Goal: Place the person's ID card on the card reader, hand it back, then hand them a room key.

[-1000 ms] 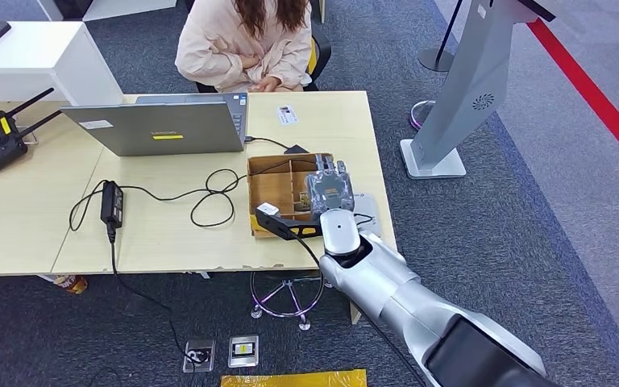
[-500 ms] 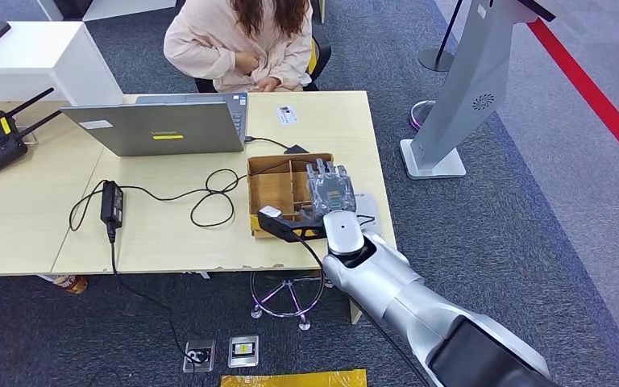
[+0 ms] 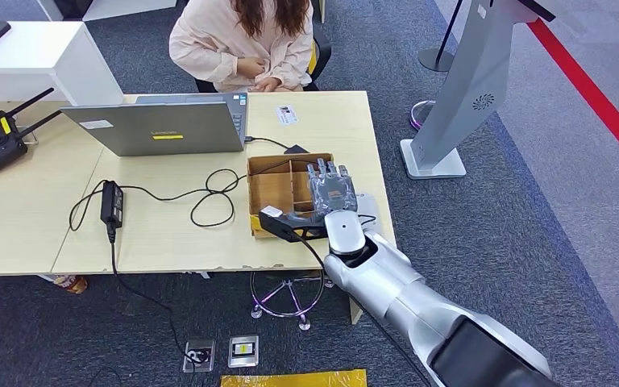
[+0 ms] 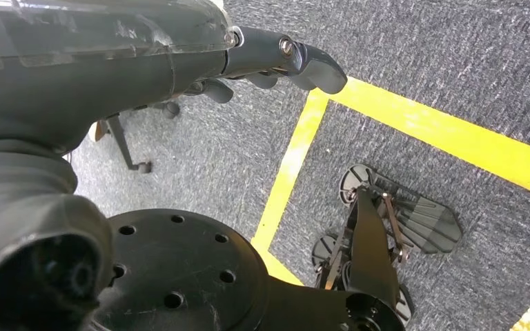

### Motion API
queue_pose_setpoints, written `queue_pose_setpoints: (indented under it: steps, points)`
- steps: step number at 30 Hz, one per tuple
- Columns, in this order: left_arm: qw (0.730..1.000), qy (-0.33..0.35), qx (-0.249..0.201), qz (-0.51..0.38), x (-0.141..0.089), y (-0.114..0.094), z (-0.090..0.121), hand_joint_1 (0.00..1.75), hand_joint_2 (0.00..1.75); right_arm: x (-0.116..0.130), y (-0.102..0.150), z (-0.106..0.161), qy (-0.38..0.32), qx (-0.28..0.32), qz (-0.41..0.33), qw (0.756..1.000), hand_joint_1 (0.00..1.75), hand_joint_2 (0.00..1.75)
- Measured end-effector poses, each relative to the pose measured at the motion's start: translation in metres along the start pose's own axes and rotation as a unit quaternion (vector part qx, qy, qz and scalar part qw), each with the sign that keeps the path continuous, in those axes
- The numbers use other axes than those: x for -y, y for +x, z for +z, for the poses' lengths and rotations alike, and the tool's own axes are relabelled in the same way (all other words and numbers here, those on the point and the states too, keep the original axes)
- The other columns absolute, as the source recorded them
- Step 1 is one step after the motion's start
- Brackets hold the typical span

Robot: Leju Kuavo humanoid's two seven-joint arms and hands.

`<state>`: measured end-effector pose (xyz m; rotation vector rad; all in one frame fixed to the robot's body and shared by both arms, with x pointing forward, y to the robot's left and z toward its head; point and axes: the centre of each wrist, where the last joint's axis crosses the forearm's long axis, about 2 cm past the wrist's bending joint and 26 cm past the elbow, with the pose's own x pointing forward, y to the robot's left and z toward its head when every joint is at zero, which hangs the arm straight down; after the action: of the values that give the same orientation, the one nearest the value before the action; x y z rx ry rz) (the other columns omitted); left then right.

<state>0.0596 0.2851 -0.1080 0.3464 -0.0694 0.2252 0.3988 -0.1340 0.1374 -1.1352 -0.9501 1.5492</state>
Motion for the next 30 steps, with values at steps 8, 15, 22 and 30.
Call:
queue_pose_setpoints:
  steps: [8, 15, 22, 30]
  points:
    - [1.000, -0.002, 0.002, -0.004, 0.000, 0.000, 0.000, 0.00, 0.00, -0.001, -0.004, -0.001, -0.002, -0.007, 0.005, 1.000, 0.00, 1.75]
    - [1.000, -0.003, 0.006, -0.004, 0.000, 0.000, 0.000, 0.00, 0.00, -0.003, -0.009, -0.002, 0.002, -0.013, 0.010, 1.000, 0.00, 1.75]
    - [1.000, -0.003, 0.006, -0.004, 0.000, 0.000, 0.000, 0.00, 0.00, -0.005, -0.011, -0.002, 0.007, -0.020, 0.018, 1.000, 0.00, 1.75]
    - [1.000, -0.003, 0.006, -0.004, 0.000, 0.000, 0.000, 0.00, 0.00, -0.003, -0.010, -0.001, 0.003, -0.022, 0.017, 1.000, 0.00, 1.75]
